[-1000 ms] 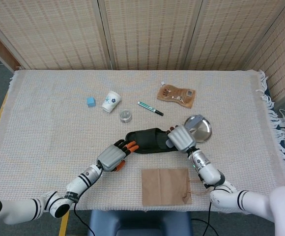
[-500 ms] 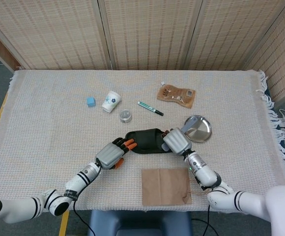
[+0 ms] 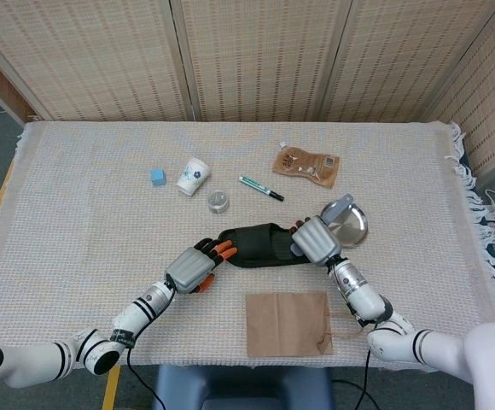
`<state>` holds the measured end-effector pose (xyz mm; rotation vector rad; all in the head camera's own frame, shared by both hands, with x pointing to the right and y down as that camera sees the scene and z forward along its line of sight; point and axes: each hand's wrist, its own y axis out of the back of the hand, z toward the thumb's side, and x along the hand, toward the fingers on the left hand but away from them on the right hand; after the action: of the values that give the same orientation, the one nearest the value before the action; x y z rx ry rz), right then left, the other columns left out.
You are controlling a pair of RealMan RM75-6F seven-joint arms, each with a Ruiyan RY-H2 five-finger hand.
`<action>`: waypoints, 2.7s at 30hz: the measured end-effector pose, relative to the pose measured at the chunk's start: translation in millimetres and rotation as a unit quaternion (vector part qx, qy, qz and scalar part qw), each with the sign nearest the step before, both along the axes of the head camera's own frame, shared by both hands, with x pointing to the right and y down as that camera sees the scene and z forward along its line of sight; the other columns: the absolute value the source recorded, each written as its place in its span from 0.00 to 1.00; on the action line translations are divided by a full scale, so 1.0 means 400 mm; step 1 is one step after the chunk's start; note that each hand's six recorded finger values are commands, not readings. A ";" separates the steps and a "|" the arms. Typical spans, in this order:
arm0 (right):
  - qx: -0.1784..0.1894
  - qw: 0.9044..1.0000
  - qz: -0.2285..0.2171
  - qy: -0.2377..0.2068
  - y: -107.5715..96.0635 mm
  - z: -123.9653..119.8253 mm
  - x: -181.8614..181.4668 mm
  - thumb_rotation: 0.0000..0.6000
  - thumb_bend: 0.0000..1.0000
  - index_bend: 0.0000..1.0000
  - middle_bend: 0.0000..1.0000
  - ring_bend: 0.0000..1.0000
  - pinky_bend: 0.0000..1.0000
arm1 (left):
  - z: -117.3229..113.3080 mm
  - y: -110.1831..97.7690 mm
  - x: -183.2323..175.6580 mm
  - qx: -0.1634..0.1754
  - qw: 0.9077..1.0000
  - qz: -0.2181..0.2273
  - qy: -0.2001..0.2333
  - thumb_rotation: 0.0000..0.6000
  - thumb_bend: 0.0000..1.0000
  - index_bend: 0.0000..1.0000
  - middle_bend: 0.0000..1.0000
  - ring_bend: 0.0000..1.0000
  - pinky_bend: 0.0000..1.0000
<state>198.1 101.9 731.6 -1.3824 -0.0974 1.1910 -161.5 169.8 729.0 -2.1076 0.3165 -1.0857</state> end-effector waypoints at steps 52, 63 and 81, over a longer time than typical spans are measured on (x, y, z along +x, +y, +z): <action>0.019 0.983 0.184 -0.003 -0.071 0.089 0.277 1.00 0.39 0.64 0.59 0.49 0.74 | -0.058 0.026 -0.184 0.035 0.998 -0.056 -0.017 1.00 0.50 0.00 0.00 0.00 0.09; -0.004 0.985 0.173 0.017 -0.059 0.094 0.287 1.00 0.39 0.06 0.33 0.31 0.73 | -0.050 0.026 -0.195 0.028 0.998 -0.058 -0.023 1.00 0.51 0.00 0.00 0.00 0.09; 0.008 0.984 0.175 -0.030 -0.049 -0.001 0.303 1.00 0.28 0.03 0.25 0.19 0.43 | -0.076 0.022 -0.264 0.052 0.995 -0.070 -0.044 1.00 0.51 0.00 0.00 0.00 0.09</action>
<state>319.3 82.4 731.2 -1.4249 -0.4063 1.4341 -267.3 178.7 698.7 -1.9639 0.4738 -1.2130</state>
